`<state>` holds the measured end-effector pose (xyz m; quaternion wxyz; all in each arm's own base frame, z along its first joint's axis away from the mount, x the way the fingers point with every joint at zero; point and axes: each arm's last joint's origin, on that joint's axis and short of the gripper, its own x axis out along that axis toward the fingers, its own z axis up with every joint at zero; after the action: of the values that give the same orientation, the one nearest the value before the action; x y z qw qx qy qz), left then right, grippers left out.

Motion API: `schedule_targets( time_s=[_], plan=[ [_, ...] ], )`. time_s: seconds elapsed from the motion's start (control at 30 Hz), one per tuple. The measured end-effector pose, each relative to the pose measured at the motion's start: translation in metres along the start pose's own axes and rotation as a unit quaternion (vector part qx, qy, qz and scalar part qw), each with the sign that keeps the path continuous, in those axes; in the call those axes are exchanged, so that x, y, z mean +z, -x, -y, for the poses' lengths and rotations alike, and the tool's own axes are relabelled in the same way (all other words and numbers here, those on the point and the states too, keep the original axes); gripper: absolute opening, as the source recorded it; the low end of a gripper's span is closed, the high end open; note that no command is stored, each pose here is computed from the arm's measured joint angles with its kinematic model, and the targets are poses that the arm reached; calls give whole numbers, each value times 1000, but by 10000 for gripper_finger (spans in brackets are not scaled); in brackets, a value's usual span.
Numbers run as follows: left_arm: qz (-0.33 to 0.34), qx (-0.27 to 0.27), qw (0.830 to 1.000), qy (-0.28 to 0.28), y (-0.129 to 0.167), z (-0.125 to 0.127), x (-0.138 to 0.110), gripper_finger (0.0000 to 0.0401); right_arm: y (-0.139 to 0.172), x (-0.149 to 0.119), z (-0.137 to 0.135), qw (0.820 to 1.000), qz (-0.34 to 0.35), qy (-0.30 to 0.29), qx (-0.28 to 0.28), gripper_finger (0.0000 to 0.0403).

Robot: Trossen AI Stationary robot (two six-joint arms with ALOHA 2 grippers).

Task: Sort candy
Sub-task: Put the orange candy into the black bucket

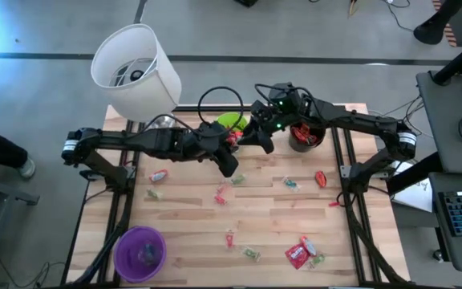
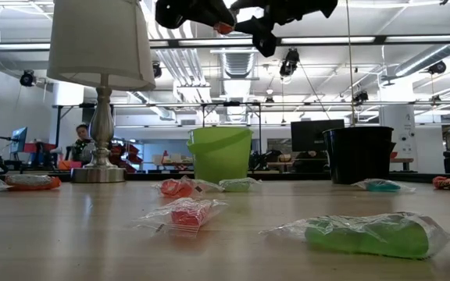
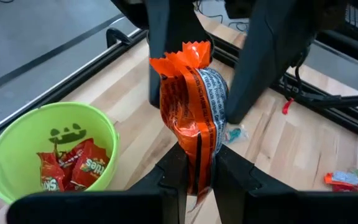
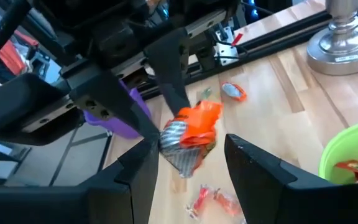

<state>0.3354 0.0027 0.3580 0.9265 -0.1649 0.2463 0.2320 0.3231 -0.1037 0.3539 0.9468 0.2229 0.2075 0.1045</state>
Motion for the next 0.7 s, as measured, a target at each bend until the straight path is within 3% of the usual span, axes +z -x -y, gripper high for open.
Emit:
schedule_targets(
  time_s=[0.2,0.37,0.7],
  plan=[
    [2,4,1000,-9,-2,-4,2,40,-4,1,-4,1000,6,7,6,176],
    [2,5,1000,-13,-3,-7,4,40,-6,3,-4,999,23,5,-21,165],
    [0,7,1000,-27,-4,-11,6,40,-6,2,-4,999,23,-5,-25,44]
  ],
)
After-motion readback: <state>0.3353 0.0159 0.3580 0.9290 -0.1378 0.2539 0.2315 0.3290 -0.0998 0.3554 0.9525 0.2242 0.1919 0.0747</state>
